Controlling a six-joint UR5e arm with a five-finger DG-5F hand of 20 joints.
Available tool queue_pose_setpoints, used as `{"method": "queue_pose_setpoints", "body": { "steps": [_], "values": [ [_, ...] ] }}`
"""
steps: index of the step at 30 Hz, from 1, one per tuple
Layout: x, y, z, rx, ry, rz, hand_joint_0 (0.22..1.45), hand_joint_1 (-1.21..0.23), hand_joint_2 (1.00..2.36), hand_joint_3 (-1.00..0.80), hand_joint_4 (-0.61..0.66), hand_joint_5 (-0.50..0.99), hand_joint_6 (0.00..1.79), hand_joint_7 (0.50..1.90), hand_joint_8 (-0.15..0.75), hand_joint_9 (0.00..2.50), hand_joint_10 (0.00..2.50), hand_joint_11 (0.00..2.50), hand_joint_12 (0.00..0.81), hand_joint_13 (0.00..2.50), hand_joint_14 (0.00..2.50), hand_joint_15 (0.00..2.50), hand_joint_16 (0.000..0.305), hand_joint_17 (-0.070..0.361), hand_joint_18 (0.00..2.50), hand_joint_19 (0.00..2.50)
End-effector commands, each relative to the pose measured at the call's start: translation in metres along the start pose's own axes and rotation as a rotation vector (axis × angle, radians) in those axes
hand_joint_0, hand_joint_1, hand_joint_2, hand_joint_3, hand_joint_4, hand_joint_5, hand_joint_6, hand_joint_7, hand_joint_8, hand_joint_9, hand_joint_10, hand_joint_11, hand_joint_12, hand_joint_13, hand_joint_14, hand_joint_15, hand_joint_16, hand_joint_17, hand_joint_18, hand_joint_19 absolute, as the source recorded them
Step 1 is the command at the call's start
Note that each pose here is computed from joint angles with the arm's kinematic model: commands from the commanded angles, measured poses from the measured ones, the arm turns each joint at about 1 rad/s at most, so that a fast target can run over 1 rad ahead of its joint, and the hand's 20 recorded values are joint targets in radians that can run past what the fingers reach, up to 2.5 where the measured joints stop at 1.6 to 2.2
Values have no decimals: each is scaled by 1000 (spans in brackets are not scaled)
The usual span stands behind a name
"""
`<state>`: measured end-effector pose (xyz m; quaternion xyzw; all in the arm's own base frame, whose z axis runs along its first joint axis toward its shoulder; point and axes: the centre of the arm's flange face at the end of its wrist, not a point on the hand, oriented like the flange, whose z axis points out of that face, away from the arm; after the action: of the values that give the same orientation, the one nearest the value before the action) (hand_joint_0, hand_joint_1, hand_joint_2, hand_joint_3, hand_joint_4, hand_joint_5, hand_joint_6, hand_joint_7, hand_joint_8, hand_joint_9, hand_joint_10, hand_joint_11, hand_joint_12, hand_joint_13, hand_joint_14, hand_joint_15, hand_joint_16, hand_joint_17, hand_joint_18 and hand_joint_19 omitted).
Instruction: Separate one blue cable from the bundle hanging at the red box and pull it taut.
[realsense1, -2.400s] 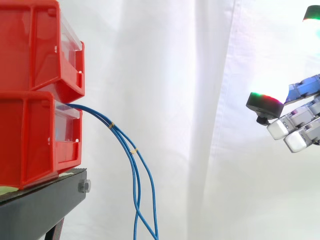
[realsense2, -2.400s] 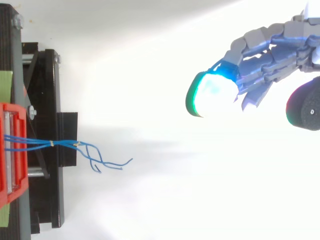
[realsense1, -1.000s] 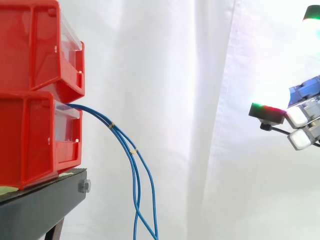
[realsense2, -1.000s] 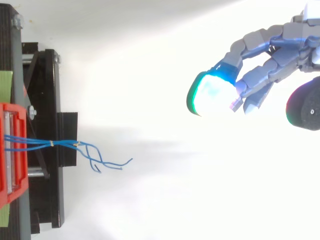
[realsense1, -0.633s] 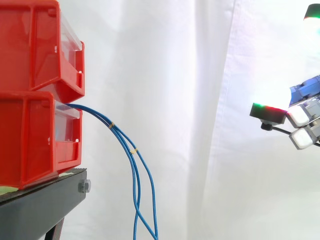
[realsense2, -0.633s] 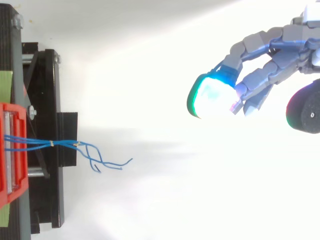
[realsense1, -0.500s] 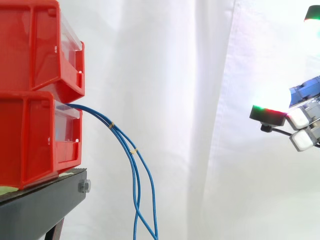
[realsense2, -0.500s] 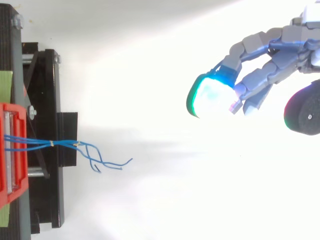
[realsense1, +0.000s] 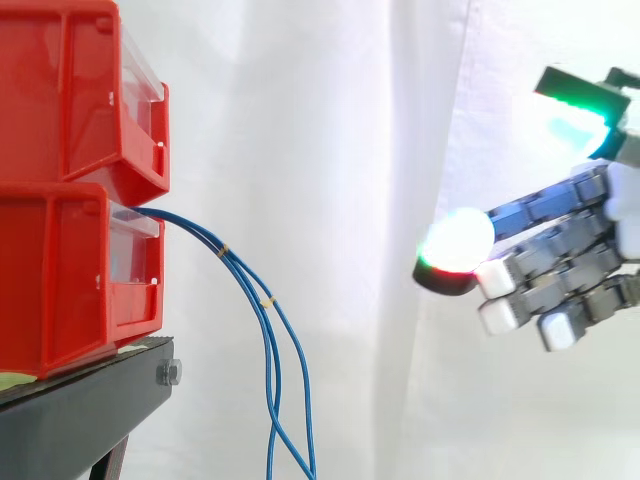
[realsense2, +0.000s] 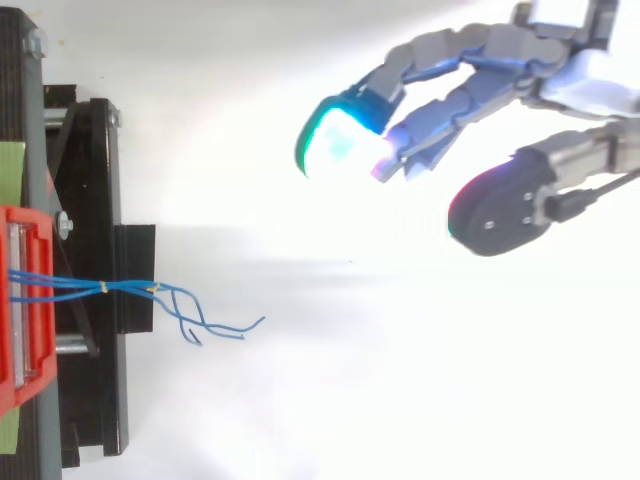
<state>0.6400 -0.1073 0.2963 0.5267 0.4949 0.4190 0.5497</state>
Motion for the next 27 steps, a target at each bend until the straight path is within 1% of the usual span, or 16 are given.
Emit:
{"method": "queue_pose_setpoints", "body": {
  "steps": [1,2,3,5,8,9,11,12,13,14,16,19,20,24,25,27],
  "values": [
    [8,-9,19,1,1,-5,591,-616,1000,-500,283,-210,502,774,336,737,10,387,375,681,11,282,47,106,732,439],
    [11,-17,29,10,3,-4,591,-616,1000,-500,282,-209,502,773,338,736,10,386,375,683,10,280,47,106,734,444],
    [11,-17,29,10,3,-4,591,-616,1000,-500,282,-209,502,772,335,737,10,387,376,688,10,287,47,106,740,438],
    [15,-20,43,3,3,-4,591,-616,1000,-500,283,-209,502,773,336,739,11,392,376,691,10,288,47,106,740,437],
    [22,-30,54,4,9,-6,591,-615,1000,-500,286,-208,502,775,336,741,12,387,376,695,10,292,47,106,741,443],
    [29,-41,61,6,15,-4,592,-614,1000,-500,287,-208,502,778,336,742,10,389,376,697,10,289,47,106,742,438],
    [31,-55,69,9,16,-3,591,-614,1000,-500,288,-207,502,773,337,746,10,394,377,706,10,297,47,106,742,438],
    [33,-57,72,1,16,-1,591,-614,1000,-500,289,-207,502,772,337,745,10,394,378,709,10,301,47,106,741,448],
    [35,-64,80,-16,12,6,591,-614,1000,-500,289,-207,502,773,337,745,10,390,377,712,12,307,47,106,743,443],
    [36,-62,84,-38,8,10,591,-614,1000,-500,291,-207,502,777,338,744,10,397,377,719,10,310,47,106,748,454],
    [38,-59,86,-65,7,8,592,-613,1000,-500,290,-206,502,776,337,743,10,394,378,725,11,317,47,105,753,450],
    [39,-56,88,-87,-10,-11,595,-613,1000,-500,289,-206,502,773,336,743,10,401,379,735,11,321,47,105,756,452],
    [41,-63,91,-89,-14,-21,594,-613,1000,-500,291,-206,502,773,334,744,10,396,379,738,11,318,47,105,758,449],
    [45,-73,94,-93,-11,-20,595,-611,1000,-500,291,-205,502,776,337,747,10,404,381,748,12,322,46,105,762,459],
    [47,-75,102,-109,-11,-8,595,-610,1000,-500,292,-204,502,774,338,752,10,409,381,749,13,330,47,105,763,458],
    [48,-82,105,-106,-12,-3,596,-609,1000,-500,293,-204,502,774,338,752,10,405,382,754,13,331,47,105,764,458]
  ]
}}
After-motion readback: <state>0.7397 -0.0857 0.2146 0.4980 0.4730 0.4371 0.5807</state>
